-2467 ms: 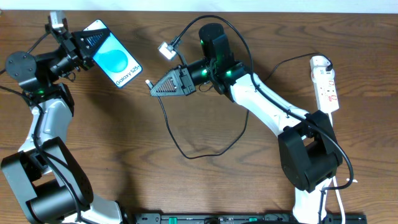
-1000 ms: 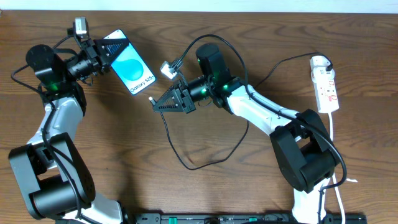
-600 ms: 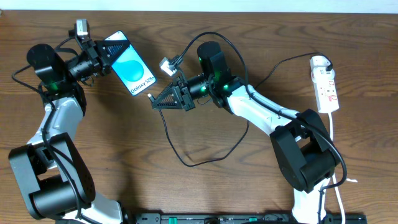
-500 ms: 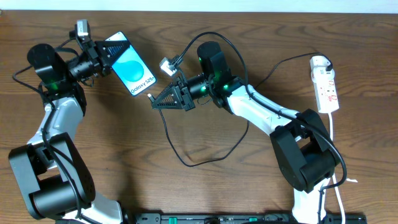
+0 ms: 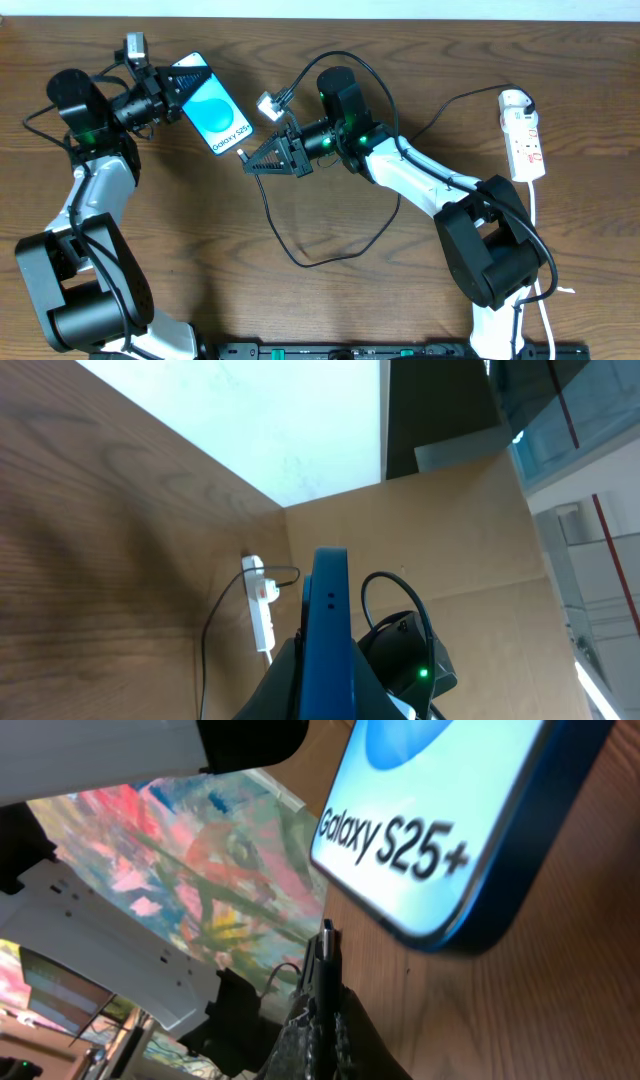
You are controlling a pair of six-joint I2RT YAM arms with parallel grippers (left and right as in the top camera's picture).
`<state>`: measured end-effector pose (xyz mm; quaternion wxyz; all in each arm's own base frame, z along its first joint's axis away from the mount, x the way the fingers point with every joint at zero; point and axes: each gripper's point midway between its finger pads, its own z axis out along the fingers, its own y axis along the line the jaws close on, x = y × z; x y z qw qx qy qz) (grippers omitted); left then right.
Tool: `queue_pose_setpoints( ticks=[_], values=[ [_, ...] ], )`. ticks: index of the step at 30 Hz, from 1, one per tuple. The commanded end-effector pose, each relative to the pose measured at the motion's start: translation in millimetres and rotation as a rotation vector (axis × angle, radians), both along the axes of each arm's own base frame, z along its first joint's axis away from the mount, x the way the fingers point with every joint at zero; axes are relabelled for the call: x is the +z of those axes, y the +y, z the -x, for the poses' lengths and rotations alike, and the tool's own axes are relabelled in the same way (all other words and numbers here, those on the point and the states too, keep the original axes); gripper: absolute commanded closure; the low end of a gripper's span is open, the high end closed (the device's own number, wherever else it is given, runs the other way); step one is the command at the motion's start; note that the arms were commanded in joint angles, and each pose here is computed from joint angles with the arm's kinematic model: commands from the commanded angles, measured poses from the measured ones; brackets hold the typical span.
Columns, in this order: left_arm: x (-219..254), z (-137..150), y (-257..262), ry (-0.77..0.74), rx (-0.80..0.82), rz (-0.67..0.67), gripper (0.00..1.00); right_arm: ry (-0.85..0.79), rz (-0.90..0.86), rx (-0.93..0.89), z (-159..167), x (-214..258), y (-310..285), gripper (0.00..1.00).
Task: Plug charger to phone and switch on socket
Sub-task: 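Align the plug tip with the phone's bottom port using the right gripper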
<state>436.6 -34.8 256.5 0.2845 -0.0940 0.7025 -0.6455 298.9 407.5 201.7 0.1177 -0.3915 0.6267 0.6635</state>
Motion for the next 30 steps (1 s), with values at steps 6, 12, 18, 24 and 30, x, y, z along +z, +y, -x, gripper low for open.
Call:
queue_pose_setpoints(
  ticks=[6,12,18,24,30],
  values=[
    [0.5,5.0,-6.5,-0.020,-0.040,-0.010,0.93,0.029,0.022,-0.017,-1.8,-6.0,1.8,0.99],
    [0.5,6.7,-7.5,-0.022,-0.052,-0.011,0.92,0.029,0.022,-0.017,-1.8,-6.0,1.8,0.99],
    [0.5,7.5,-7.9,-0.023,-0.057,-0.011,0.92,0.033,0.023,-0.019,-2.2,-6.0,1.6,0.99],
    [0.5,9.2,-8.8,-0.022,-0.068,-0.010,0.93,0.032,0.023,-0.019,-2.2,-6.0,1.6,0.99],
    [0.6,9.5,-9.0,-0.023,-0.070,-0.011,0.93,0.032,0.023,-0.019,-2.2,-5.9,1.6,0.99]
  ],
)
